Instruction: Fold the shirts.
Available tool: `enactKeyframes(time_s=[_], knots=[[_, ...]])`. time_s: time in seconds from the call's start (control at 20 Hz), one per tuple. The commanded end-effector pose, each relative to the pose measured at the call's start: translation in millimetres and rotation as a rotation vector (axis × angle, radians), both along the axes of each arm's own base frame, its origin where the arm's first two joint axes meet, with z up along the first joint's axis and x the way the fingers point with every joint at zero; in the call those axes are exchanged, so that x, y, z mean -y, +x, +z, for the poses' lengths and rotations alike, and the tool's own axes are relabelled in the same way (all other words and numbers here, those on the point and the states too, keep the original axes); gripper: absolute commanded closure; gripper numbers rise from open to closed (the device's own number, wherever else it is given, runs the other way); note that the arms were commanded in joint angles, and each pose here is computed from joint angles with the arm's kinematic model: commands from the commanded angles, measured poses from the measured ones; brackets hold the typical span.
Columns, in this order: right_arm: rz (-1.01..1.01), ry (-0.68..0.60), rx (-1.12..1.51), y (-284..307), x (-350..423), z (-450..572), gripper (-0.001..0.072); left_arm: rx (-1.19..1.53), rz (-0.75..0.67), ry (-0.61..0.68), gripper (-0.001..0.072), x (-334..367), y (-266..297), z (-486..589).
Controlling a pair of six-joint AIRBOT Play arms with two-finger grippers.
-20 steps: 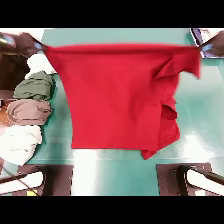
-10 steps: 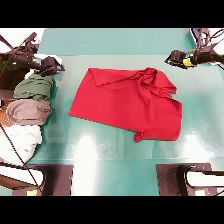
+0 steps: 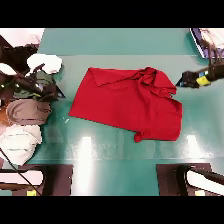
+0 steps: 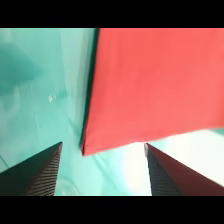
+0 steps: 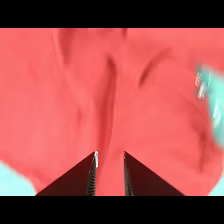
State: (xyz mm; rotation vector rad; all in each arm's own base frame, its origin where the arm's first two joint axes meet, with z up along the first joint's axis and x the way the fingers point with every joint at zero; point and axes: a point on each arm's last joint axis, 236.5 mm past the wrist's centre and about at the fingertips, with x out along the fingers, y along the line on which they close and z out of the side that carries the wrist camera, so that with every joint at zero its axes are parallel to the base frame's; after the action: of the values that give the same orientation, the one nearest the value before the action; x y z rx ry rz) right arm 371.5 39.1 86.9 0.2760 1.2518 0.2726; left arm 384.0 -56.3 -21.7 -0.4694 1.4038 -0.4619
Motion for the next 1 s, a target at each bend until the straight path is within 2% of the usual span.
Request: enactKeyframes(time_s=[0.0,0.2,0.55,0.6,0.65,0.7,0.85,0.95], knots=[[0.011,0.037,-0.094,-43.3,-4.9,-18.9,0.0508,-0.050,0.005,0.011,0.0107,1.0,-28.0,-40.3],[-0.039,0.150,-0.110,-58.4,-9.3,-24.2,0.0508,-0.052,-0.003,0.004,0.0107,11.6,-34.9,-54.5],[-0.161,0.139,-0.072,-68.4,26.5,-18.1,0.0509,-0.053,-0.105,0.040,0.0109,52.3,-42.8,-59.5],[-0.186,0.130,-0.064,-70.1,35.2,-16.1,0.0508,-0.065,-0.099,0.030,0.0171,53.9,-44.3,-58.3],[-0.214,0.120,-0.070,-73.6,45.9,-16.4,0.0508,-0.073,-0.093,0.026,0.0493,54.6,-45.0,-57.5],[-0.237,0.103,-0.087,-78.7,56.7,-19.1,0.0509,-0.071,-0.096,0.026,0.0677,54.6,-45.0,-57.0],[-0.297,0.061,-0.157,-97.4,81.0,-38.1,0.0491,-0.057,-0.115,0.019,0.0684,55.8,-40.3,-44.1],[-0.350,0.101,-0.249,-119.9,83.8,-67.6,0.0207,0.002,-0.117,0.024,0.0684,55.3,-28.7,-24.9]])
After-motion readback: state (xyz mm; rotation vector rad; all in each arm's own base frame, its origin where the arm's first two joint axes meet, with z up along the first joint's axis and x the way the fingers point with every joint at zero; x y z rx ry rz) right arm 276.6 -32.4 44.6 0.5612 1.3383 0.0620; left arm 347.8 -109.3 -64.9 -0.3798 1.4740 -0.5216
